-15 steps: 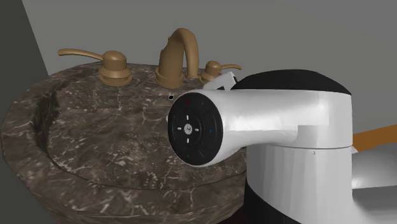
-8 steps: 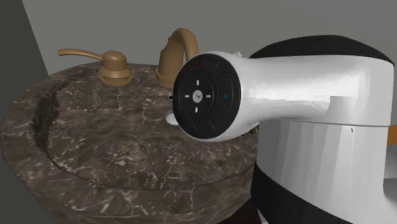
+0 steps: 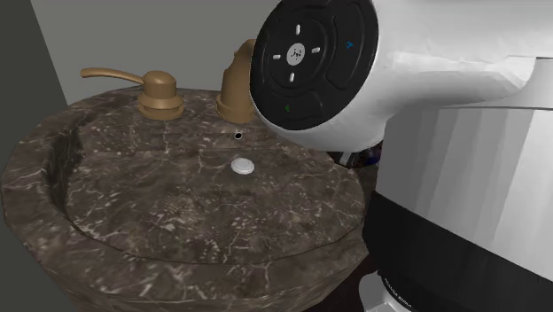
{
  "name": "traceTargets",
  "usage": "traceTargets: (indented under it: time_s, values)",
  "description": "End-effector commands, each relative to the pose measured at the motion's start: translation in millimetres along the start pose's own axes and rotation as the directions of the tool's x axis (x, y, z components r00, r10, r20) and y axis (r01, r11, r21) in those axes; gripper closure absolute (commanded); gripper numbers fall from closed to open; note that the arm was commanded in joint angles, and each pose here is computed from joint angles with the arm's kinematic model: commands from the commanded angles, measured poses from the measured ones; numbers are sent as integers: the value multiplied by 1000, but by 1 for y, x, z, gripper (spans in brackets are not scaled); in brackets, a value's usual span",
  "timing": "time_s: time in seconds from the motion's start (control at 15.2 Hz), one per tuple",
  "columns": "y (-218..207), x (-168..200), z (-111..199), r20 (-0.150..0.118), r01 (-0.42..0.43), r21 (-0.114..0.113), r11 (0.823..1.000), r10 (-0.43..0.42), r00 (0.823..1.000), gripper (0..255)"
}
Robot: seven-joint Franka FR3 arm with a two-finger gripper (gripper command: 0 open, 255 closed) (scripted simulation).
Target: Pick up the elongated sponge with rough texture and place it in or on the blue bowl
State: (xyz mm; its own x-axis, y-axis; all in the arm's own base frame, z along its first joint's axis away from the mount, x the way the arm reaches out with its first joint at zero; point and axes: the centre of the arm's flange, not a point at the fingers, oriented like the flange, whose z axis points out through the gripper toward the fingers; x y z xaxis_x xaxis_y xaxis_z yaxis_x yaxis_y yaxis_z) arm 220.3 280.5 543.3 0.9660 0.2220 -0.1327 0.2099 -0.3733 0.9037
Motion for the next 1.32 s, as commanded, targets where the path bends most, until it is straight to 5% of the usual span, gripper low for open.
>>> traceTargets:
  time_s: [0.0, 0.66, 1.25]
  values:
    - [10, -2, -5, 0, -1, -1, 1000, 1, 1000, 255]
    - [54, -8, -25, 0, -1, -1, 1000, 1, 1000, 255]
    - [111, -20, 79, 0, -1, -1, 1000, 1, 1000, 255]
